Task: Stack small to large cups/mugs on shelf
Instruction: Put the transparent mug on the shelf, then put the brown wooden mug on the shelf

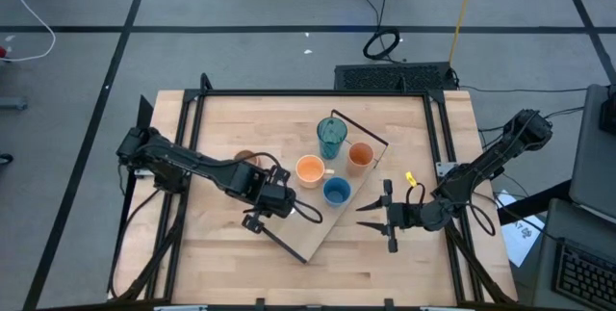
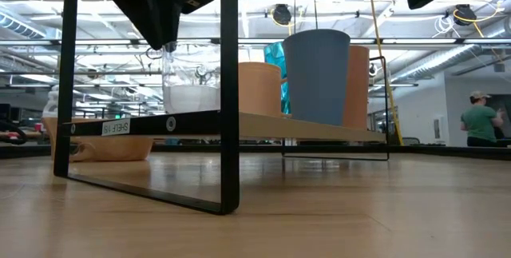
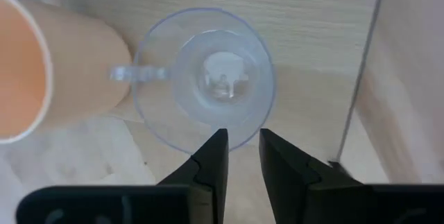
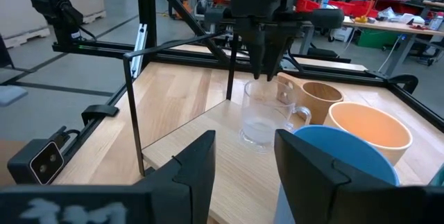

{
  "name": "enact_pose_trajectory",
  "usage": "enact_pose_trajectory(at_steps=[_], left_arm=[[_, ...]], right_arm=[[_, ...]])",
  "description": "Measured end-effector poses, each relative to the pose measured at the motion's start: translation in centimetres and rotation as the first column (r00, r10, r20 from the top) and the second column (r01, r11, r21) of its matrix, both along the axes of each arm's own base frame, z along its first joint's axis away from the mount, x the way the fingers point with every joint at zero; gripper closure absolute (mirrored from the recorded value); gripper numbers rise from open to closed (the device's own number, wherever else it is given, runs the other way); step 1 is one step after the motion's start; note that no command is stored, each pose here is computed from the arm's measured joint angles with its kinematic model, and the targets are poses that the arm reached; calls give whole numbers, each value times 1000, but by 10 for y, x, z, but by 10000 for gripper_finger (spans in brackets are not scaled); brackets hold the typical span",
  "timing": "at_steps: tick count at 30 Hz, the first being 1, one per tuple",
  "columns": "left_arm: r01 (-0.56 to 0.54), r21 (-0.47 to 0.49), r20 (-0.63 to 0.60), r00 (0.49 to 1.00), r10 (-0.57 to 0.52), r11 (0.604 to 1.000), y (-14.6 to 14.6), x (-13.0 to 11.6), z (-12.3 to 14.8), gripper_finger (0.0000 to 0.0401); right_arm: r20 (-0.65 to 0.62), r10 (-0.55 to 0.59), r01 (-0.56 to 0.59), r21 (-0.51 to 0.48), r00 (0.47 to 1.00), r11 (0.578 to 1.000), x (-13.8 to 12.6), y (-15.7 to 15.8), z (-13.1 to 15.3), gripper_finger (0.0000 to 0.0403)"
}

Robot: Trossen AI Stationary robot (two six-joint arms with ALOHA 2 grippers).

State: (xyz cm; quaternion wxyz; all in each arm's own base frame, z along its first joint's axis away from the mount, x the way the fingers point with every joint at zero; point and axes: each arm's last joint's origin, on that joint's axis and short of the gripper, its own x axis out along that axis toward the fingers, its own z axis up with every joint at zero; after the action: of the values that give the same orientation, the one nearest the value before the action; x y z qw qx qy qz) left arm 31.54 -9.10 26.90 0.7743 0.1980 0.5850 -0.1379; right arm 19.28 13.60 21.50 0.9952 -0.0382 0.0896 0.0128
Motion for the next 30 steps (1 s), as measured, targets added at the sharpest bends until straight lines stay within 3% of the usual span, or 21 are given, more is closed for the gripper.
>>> enact_pose_trajectory(at_steps=[13, 30], left_arm=[[1, 30, -63, 998, 1, 1000, 3, -10, 3, 315], [-19, 20, 152, 988, 16, 1000, 12, -32, 49, 315]], right_arm=[[-16, -2, 2, -2, 1000, 1000, 0, 0, -3, 264], [-20, -4, 4, 2, 1000, 1000, 2, 1, -5, 264]])
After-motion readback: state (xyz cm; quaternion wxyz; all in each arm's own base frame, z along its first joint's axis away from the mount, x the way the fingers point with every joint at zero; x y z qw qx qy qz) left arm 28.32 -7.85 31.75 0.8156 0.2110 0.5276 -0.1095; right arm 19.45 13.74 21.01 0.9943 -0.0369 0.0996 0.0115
